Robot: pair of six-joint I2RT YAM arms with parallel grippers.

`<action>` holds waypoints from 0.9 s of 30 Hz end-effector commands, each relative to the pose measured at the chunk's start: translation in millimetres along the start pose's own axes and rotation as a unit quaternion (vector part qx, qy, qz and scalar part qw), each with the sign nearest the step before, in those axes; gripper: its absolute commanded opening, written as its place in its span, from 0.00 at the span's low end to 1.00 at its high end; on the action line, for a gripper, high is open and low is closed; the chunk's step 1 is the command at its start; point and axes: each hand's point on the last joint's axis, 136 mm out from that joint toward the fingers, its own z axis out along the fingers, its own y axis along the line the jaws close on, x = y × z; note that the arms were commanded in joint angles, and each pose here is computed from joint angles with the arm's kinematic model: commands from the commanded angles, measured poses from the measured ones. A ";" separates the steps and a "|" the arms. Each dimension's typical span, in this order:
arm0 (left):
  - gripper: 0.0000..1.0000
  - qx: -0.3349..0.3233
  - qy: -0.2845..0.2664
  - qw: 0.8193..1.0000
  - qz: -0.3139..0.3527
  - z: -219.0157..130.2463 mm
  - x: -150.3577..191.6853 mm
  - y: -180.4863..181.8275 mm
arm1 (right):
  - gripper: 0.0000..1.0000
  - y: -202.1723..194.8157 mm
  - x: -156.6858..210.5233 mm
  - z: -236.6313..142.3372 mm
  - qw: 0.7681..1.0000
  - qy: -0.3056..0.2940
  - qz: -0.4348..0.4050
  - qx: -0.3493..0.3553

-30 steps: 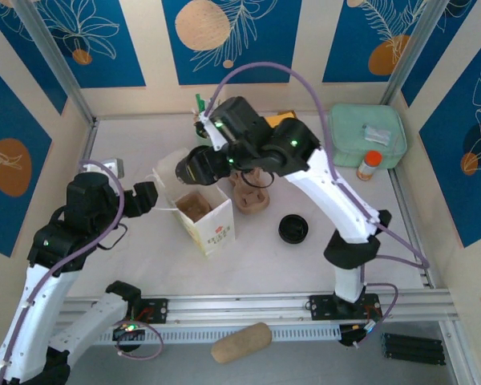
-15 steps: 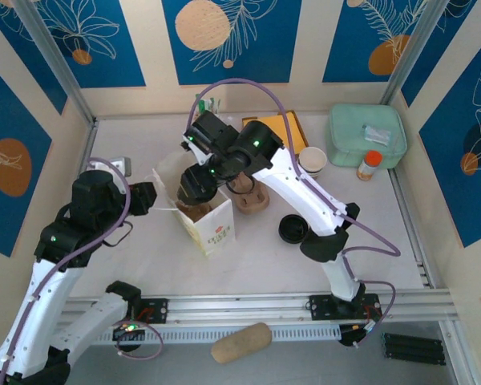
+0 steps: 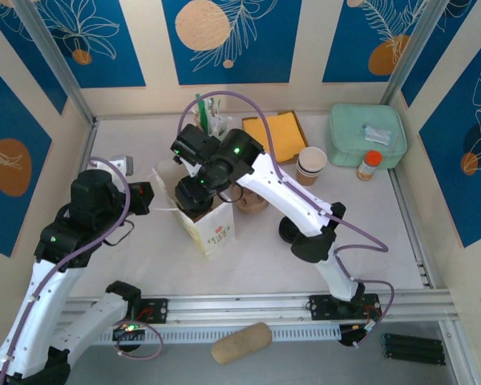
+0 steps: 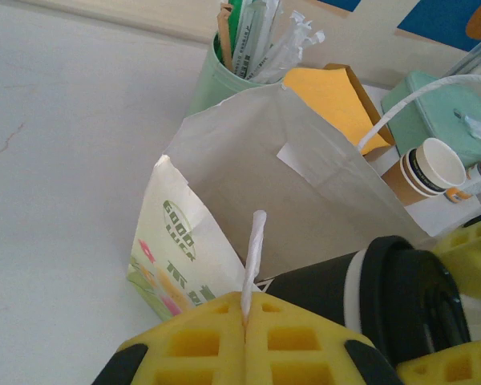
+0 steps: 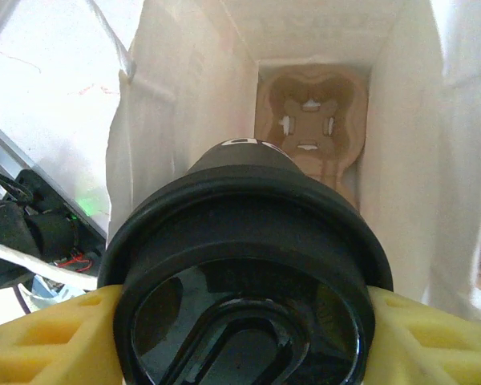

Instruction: Pack the takeout coffee

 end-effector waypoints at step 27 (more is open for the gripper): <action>0.00 0.053 -0.005 0.999 0.000 0.9 3.7 -16.1 | 0.55 -6.5 16.8 43.9 0.997 0.072 0.025 0.025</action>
